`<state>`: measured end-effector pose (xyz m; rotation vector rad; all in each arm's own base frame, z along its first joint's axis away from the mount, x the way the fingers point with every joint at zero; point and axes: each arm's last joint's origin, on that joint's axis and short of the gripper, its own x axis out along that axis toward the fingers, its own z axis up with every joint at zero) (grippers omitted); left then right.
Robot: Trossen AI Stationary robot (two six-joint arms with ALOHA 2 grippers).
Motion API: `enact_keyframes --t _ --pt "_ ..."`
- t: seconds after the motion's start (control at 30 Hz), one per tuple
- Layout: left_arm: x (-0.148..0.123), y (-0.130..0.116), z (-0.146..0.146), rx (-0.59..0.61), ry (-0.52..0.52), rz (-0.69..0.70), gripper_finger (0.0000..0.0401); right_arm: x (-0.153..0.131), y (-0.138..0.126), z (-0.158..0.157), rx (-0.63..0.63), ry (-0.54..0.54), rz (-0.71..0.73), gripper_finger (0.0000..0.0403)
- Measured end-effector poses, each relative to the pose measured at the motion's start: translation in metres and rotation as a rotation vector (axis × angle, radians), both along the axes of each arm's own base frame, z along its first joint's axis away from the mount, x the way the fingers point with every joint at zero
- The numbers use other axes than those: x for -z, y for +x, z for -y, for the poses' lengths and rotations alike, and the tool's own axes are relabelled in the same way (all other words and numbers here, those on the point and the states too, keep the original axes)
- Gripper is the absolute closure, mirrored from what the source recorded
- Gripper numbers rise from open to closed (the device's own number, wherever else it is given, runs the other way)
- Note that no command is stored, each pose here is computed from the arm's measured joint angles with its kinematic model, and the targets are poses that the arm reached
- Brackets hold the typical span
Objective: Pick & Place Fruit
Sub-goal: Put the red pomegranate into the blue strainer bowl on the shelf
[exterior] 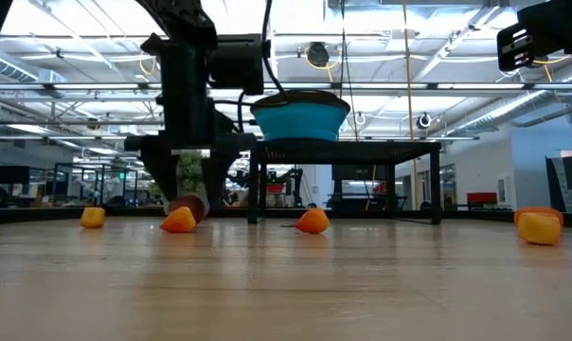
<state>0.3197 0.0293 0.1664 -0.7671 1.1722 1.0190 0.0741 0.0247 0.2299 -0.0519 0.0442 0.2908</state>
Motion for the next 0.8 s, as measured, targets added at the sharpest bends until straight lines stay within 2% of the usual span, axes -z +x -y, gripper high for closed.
enact_keyframes --t 0.47,0.8 --pt "0.0066 0.002 -0.0055 0.034 -0.031 0.035 0.0092 0.0 0.0 0.0 0.0 0.002 0.0 0.0403" --pt "0.0069 0.0013 -0.0048 0.046 -0.038 0.025 0.0119 0.0 0.0 0.0 0.0 0.001 0.0 0.0403"
